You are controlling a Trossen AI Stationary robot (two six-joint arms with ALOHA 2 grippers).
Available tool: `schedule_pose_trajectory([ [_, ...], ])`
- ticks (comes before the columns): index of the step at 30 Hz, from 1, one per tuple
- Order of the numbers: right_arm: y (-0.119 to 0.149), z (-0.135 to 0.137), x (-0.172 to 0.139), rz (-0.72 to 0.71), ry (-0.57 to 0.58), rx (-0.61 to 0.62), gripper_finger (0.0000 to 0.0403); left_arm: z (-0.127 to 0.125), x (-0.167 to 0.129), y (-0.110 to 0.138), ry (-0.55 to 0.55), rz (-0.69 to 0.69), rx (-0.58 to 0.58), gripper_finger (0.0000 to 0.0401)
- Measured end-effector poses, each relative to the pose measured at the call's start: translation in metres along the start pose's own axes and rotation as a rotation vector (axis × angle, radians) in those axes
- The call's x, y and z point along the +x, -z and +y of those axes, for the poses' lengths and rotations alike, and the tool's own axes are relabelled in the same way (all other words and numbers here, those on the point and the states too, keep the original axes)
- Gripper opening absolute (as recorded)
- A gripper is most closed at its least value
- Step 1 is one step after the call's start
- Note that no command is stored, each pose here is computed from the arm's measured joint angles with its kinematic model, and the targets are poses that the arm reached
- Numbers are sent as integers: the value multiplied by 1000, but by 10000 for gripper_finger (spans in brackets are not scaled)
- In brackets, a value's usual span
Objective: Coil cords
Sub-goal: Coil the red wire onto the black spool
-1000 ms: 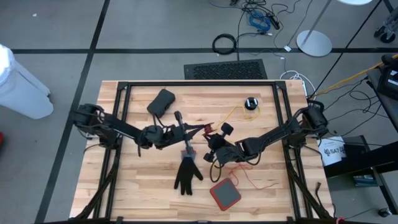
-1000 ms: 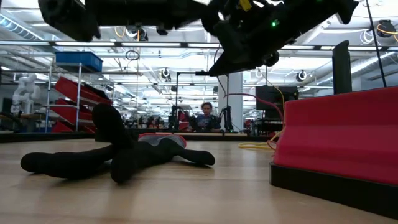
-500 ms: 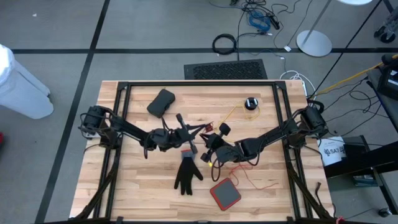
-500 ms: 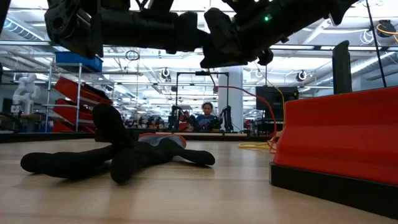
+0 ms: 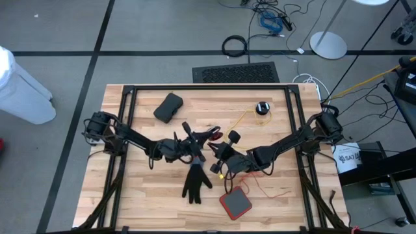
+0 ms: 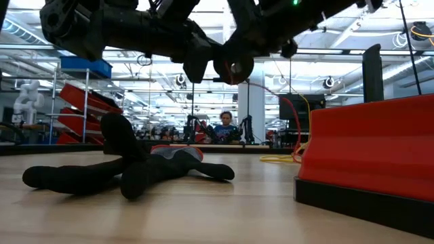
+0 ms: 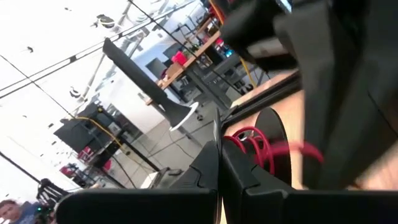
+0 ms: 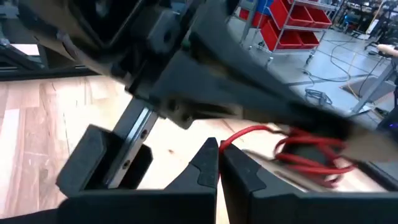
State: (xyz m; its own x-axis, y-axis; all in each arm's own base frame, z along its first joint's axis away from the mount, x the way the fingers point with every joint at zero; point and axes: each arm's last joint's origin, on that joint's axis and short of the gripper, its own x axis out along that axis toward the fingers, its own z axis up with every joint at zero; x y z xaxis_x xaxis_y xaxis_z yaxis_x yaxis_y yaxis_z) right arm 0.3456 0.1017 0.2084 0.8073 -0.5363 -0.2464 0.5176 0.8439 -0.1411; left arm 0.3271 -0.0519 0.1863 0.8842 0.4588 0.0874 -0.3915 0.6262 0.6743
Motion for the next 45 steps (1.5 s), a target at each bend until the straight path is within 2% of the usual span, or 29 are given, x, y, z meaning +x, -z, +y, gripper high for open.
schedule_pose_trajectory([
  [9,-15,-28,-32,123,71,-112,0,-6,-7,-7,9,-14,-6,0],
  [17,-17,-47,-43,205,99,-205,0,-8,-13,-16,40,-98,-135,0],
  [23,-14,-51,-38,235,101,-233,0,-9,-13,-17,82,-121,-265,0],
  [33,-11,-51,-37,247,105,-239,3,-6,-13,-18,76,-148,-294,0],
  [45,6,-42,-28,237,80,-235,5,-2,-9,-18,98,-175,-402,0],
])
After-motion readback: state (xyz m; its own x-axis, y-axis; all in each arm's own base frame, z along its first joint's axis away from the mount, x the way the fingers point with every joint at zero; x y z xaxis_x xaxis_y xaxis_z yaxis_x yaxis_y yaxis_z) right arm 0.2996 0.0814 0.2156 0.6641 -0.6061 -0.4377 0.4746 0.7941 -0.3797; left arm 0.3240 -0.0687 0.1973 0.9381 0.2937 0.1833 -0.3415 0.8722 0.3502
